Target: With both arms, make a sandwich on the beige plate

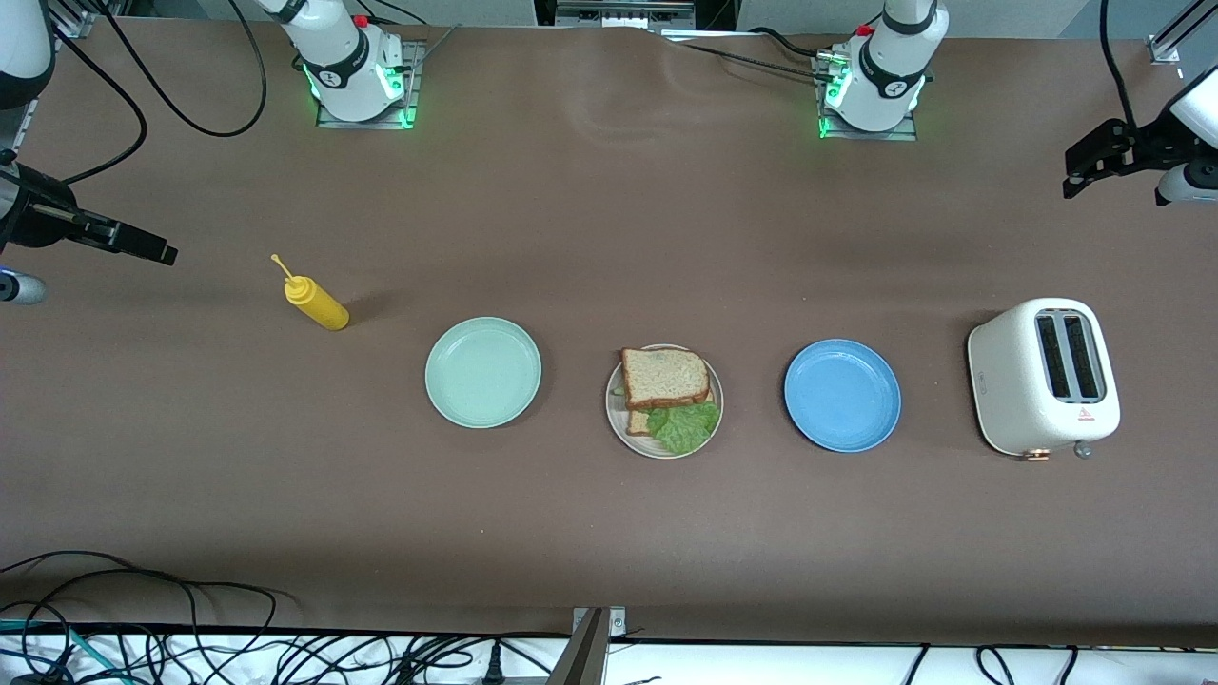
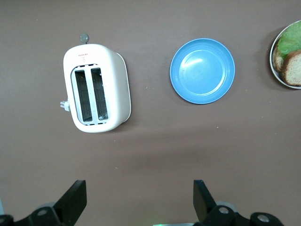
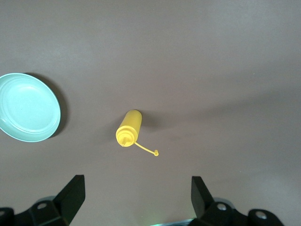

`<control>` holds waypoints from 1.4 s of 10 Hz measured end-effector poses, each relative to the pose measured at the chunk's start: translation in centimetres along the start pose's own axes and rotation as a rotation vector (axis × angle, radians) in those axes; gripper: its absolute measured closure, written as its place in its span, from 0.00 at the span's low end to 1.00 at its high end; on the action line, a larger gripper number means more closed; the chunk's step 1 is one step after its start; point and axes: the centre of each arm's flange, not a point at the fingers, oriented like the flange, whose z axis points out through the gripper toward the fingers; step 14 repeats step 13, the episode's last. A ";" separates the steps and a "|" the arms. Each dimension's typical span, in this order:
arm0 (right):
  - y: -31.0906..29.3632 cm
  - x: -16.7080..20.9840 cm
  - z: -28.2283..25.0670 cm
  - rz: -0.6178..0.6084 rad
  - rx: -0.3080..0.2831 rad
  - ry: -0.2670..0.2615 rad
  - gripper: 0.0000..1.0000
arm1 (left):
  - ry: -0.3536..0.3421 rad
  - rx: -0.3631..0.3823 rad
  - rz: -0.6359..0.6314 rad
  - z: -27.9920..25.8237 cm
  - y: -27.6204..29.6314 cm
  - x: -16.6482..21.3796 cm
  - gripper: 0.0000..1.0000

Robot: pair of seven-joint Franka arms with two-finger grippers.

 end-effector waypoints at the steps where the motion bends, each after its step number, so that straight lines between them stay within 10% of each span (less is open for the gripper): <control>1: 0.0 0.0 0.0 0.000 -0.002 -0.001 0.00 | -0.006 0.003 0.002 -0.1 1.3 0.1 0.00; 14: 0.1 -0.1 -0.1 0.000 -0.009 -0.007 0.00 | -0.029 0.008 -0.103 -0.3 2.9 0.0 0.00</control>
